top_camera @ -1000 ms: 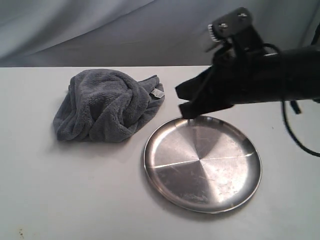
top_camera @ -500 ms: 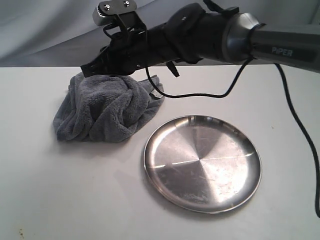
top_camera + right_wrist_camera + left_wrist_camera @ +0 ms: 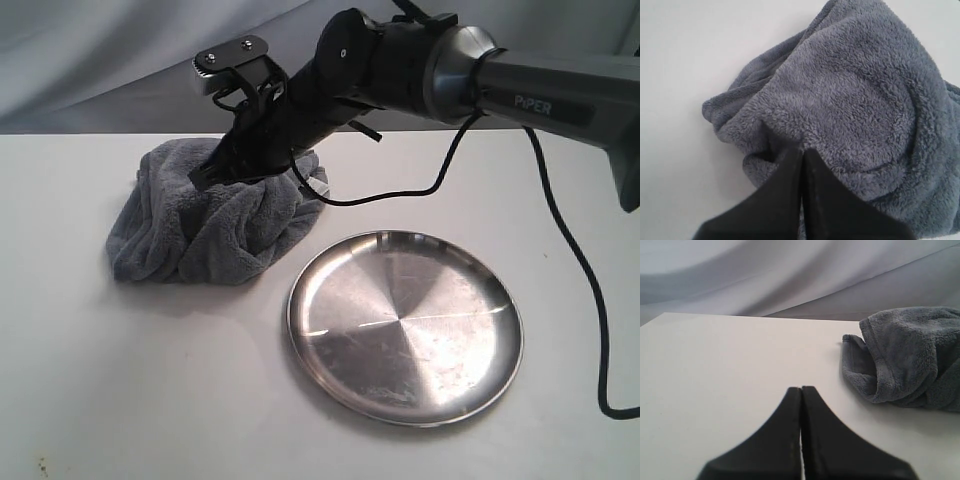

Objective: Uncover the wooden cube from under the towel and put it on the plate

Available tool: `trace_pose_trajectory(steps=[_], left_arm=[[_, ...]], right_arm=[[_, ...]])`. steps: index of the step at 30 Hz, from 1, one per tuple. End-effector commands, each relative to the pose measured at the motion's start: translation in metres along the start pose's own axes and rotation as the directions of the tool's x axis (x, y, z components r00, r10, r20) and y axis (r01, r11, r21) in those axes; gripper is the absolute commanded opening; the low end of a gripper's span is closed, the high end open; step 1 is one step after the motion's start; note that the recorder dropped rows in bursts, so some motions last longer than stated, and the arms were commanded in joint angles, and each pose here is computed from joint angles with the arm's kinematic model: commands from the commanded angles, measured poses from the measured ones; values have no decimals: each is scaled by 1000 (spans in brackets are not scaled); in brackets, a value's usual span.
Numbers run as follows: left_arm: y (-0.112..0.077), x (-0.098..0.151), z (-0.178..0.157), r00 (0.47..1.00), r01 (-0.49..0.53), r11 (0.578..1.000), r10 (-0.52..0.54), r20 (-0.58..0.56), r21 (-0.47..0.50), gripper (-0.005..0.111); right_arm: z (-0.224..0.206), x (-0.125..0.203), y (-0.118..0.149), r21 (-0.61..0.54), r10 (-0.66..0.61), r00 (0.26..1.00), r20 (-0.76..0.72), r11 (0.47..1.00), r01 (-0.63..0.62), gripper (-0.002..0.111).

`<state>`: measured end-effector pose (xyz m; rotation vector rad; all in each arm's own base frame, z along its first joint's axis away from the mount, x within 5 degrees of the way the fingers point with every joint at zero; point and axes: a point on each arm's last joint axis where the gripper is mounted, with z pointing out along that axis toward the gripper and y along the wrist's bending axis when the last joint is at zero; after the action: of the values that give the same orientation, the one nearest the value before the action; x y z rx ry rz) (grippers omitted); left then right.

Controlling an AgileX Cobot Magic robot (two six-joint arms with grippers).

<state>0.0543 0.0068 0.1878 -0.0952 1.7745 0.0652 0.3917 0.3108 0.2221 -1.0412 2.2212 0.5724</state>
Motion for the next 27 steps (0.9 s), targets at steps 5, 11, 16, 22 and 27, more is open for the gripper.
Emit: trace_pose_trajectory(steps=[5,11,16,22,27], left_arm=[[0,0,0,1000,5,1000,-5,7,0,0],[0,0,0,1000,5,1000,-5,7,0,0],[0,0,0,1000,5,1000,-5,7,0,0],[0,0,0,1000,5,1000,-5,7,0,0],[0,0,0,1000,5,1000,-5,7,0,0]], right_arm=[[-2,-4,1,4,-10,1000,10,1000,10,0],[3,2,14,-66,-67,997,-45,996,64,0],[14,11,20,-116,-154,984,-89,983,143,0],[26,10,41,-126,-219,974,-56,969,210,0],[32,-12,60,12,-254,956,144,967,255,0]])
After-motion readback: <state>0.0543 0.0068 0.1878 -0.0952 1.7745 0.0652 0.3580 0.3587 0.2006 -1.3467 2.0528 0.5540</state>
